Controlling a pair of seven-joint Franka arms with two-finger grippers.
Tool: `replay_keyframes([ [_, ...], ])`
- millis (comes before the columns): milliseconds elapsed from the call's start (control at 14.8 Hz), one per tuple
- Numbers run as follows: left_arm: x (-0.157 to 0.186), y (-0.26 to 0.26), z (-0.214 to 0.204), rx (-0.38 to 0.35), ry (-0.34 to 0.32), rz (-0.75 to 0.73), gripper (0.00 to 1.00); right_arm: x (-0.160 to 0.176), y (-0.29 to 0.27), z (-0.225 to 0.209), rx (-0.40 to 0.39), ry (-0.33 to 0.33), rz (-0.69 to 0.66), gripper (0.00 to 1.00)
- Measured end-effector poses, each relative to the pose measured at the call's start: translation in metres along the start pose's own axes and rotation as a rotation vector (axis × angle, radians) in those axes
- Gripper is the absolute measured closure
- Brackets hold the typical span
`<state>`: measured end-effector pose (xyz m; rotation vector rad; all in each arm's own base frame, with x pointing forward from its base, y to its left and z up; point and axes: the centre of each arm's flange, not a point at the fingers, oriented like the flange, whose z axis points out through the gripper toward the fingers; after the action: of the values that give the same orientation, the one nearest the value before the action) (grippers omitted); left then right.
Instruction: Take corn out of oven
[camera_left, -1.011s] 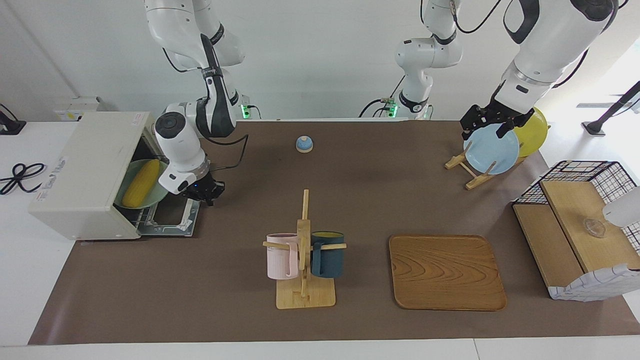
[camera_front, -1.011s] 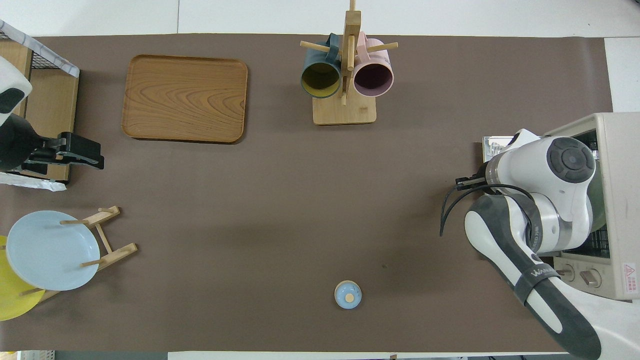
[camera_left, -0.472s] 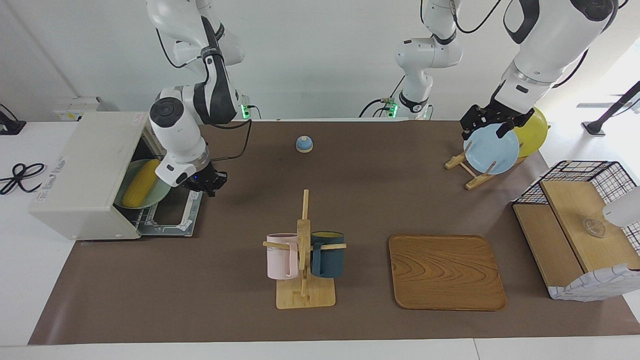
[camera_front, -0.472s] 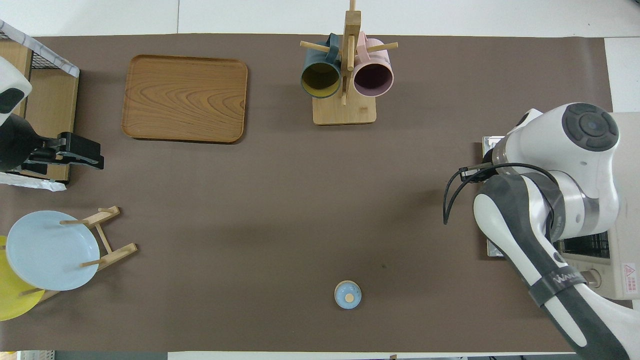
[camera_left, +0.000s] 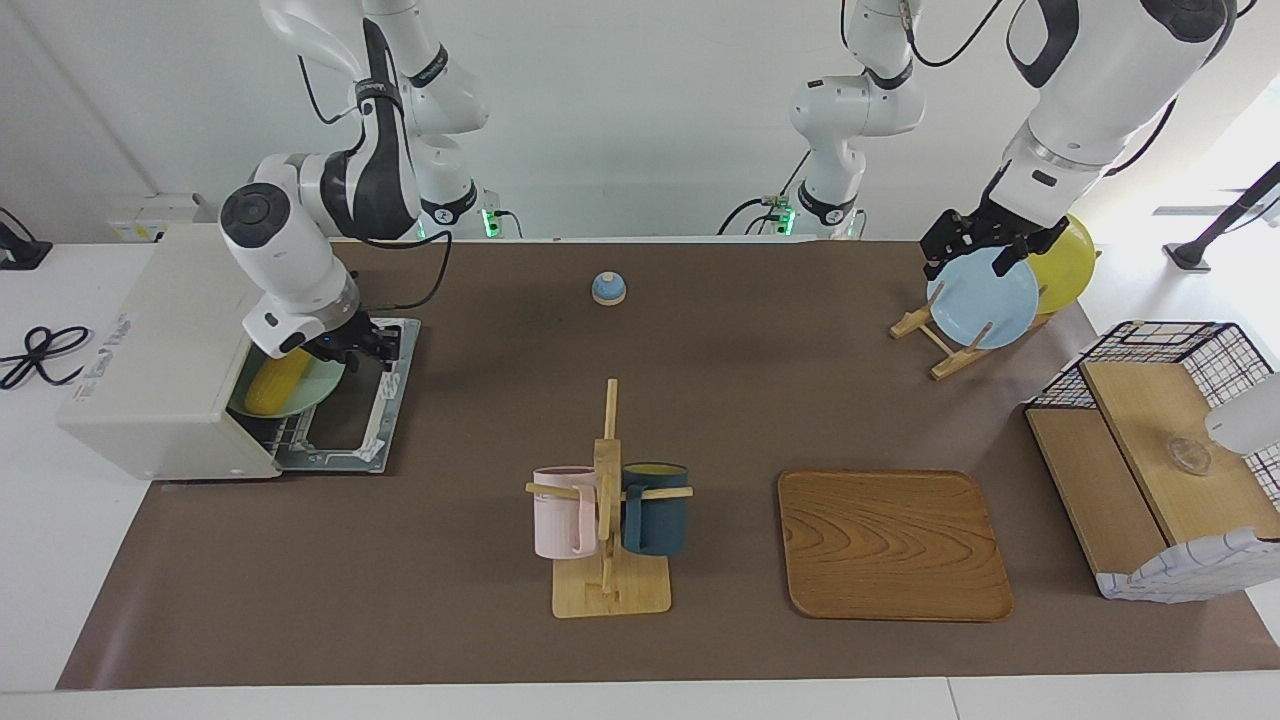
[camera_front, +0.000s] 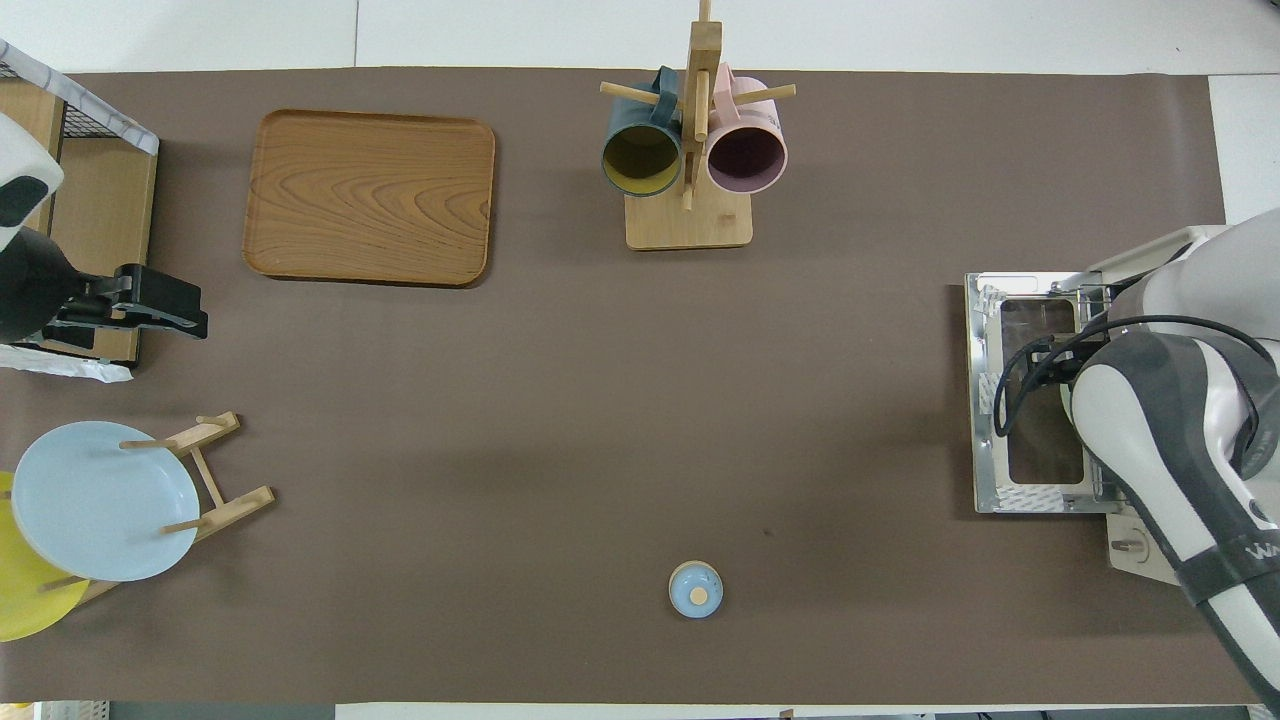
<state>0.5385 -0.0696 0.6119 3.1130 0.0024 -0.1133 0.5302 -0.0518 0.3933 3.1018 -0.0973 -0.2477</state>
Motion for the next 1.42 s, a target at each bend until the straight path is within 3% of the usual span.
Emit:
replay_keyframes([
  [270, 0.000, 0.000, 0.000, 0.000, 0.000, 0.000, 0.00, -0.004, 0.007, 0.008, 0.002, -0.014, 0.012, 0.51],
  [809, 0.000, 0.000, 0.000, 0.000, 0.001, 0.000, 0.00, -0.021, 0.012, 0.032, -0.030, -0.002, -0.018, 0.66],
  [944, 0.000, 0.000, 0.000, 0.000, 0.001, 0.000, 0.00, -0.023, 0.012, 0.032, -0.040, 0.001, -0.029, 0.89],
  [1011, 0.000, 0.000, 0.000, 0.000, 0.001, -0.001, 0.00, -0.024, 0.011, 0.028, -0.059, 0.006, -0.043, 0.93],
  [1416, 0.000, -0.001, 0.000, 0.000, 0.002, -0.002, 0.00, -0.025, -0.030, 0.017, -0.143, -0.016, -0.158, 0.95],
])
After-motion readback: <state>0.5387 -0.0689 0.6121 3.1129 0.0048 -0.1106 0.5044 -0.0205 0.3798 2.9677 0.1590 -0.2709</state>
